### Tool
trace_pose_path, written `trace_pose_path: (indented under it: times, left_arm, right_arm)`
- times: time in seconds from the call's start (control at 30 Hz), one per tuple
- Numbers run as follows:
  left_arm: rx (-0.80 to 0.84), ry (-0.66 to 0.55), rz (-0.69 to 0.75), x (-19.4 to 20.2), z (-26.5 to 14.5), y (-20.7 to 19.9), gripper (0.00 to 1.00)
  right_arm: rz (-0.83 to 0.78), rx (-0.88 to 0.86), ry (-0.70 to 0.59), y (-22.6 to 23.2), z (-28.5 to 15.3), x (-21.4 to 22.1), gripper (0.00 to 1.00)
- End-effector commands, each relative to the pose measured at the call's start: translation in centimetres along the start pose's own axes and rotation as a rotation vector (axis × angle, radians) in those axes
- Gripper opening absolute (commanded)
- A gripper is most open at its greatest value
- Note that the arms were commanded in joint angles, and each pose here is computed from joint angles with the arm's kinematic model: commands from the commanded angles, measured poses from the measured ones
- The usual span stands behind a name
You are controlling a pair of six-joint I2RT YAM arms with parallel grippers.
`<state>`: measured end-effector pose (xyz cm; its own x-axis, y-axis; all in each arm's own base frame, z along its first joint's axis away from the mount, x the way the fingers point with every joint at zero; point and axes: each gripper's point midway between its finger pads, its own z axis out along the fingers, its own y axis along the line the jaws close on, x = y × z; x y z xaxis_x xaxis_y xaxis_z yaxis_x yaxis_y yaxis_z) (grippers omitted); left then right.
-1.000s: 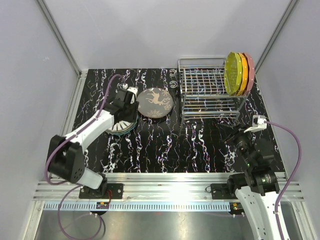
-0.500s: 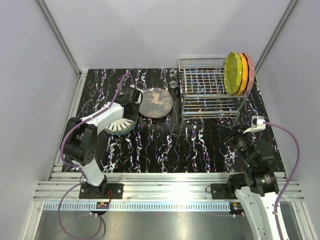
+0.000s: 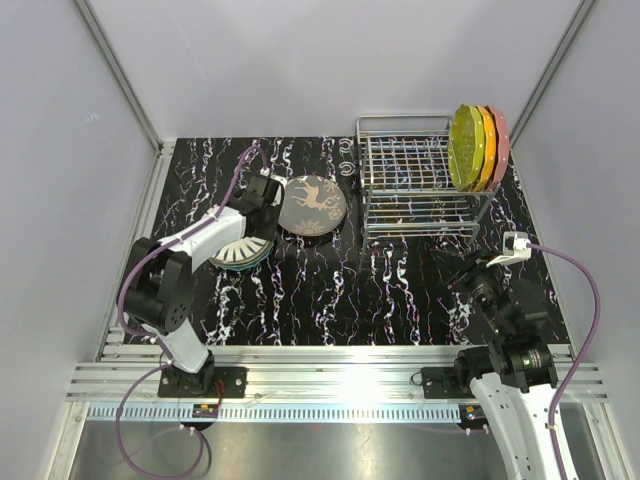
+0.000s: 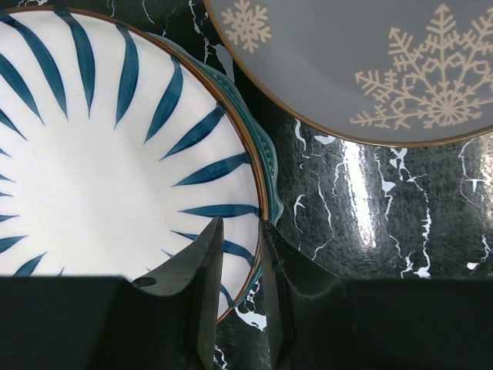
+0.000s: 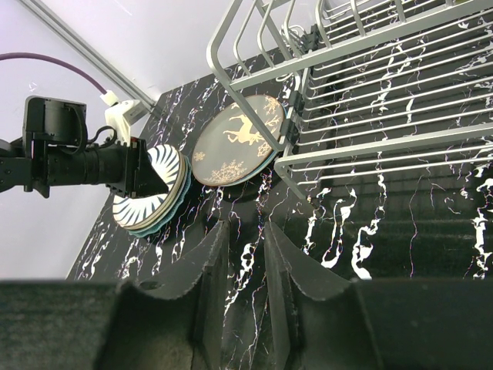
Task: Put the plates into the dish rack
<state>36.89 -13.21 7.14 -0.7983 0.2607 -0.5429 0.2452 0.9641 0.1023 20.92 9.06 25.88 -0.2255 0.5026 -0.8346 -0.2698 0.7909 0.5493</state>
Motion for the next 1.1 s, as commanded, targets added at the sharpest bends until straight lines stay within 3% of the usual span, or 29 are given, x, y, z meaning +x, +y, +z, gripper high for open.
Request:
trace_pose_path:
  times: [0.0,0.87,0.97,1.07]
  left_arm:
    - [0.039,-0.077,-0.005,-1.8,-0.9,-0.4,0.28]
    - [-0.004,0.034,0.057,0.6,1.3,-0.3,0.26]
    - [-0.001,0.051,0.073,1.0,1.3,-0.6,0.18]
    - [-0.003,0.055,0.079,0.9,1.1,-0.7,0.04]
  right_arm:
    - [-0.004,-0.018,-0.034,0.5,-0.1,-0.9,0.33]
    - [-0.007,-0.015,-0.036,0.4,-0.2,-0.8,0.34]
    - [-0.006,-0.009,-0.036,0.3,-0.2,-0.8,0.34]
    - [-0.008,-0.006,-0.04,0.3,-0.3,-0.9,0.34]
